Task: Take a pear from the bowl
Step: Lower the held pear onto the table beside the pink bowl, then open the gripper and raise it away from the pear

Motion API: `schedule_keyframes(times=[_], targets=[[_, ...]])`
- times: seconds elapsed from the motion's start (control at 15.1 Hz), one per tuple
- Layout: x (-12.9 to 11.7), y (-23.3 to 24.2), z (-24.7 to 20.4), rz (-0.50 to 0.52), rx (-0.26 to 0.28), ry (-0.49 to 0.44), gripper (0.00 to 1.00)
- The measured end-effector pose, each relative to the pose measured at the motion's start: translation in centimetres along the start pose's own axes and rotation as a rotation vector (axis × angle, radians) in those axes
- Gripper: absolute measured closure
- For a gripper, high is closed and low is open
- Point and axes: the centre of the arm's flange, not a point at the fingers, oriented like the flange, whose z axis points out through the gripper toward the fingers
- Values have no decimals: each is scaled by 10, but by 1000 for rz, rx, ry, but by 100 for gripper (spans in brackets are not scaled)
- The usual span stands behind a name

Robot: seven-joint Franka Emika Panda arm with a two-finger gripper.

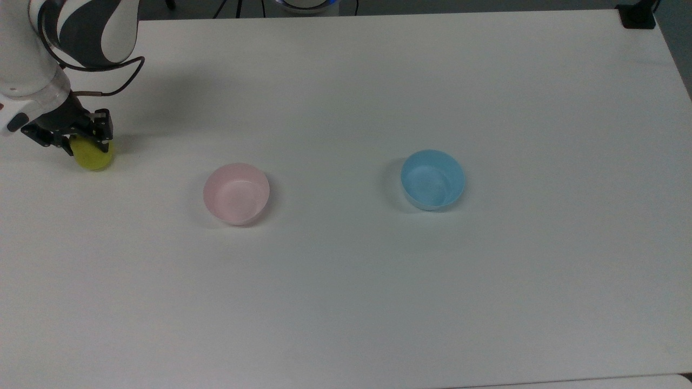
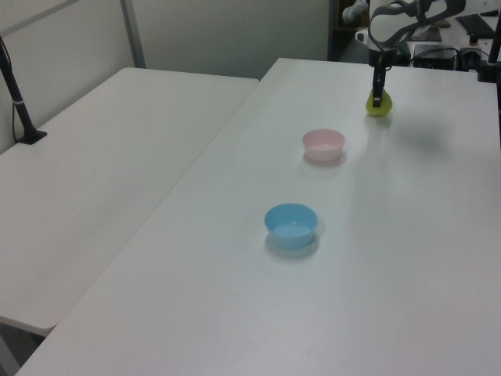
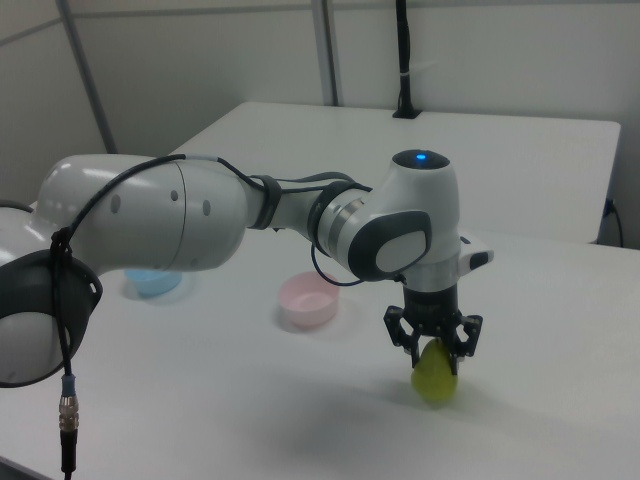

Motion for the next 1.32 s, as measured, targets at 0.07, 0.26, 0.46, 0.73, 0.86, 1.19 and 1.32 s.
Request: schedule_keyframes(times=[0.07, 0.26, 0.46, 0.73, 0.86, 1.19, 1.32], targets=[[0, 0, 1, 2, 1, -1, 41], [0, 0, 1, 9, 1, -1, 33], [-1, 1, 1, 21, 0, -1, 1], [0, -1, -18, 37, -8, 10, 0], [1, -13, -50, 34, 3, 4, 0], [18, -87, -150, 79, 4, 15, 0], [13, -125, -199, 91, 8, 7, 0]])
